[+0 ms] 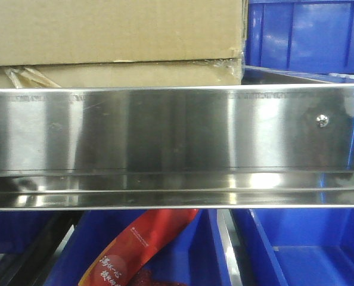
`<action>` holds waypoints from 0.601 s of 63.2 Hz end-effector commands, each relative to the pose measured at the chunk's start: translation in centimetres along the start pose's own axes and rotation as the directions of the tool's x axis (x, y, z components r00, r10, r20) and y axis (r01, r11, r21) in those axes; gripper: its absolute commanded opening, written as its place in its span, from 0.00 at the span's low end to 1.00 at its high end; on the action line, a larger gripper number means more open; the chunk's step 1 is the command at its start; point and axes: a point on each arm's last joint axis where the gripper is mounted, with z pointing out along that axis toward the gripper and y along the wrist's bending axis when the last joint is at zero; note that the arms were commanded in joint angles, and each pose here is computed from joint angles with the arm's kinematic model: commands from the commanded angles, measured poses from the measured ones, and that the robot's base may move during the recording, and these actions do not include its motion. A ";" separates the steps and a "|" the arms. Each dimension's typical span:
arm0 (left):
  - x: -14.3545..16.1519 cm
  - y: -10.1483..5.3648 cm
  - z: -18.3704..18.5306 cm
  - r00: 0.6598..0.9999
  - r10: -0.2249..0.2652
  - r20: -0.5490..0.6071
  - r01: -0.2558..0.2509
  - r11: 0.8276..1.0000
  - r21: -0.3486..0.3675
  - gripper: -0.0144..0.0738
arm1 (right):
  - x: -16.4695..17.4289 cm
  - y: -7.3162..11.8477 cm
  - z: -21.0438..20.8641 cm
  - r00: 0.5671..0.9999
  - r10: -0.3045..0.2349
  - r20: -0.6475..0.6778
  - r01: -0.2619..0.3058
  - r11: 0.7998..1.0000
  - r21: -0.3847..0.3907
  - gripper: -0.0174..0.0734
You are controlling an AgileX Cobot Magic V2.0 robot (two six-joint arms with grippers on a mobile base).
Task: Grab carton from right shelf to conveyor
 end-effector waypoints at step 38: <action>-18.1 -0.4 5.4 0.998 0.008 -0.060 -0.009 1.000 -0.006 0.67 | -15.0 1.2 0.9 0.992 0.127 -0.004 -0.127 0.989 -0.079 0.82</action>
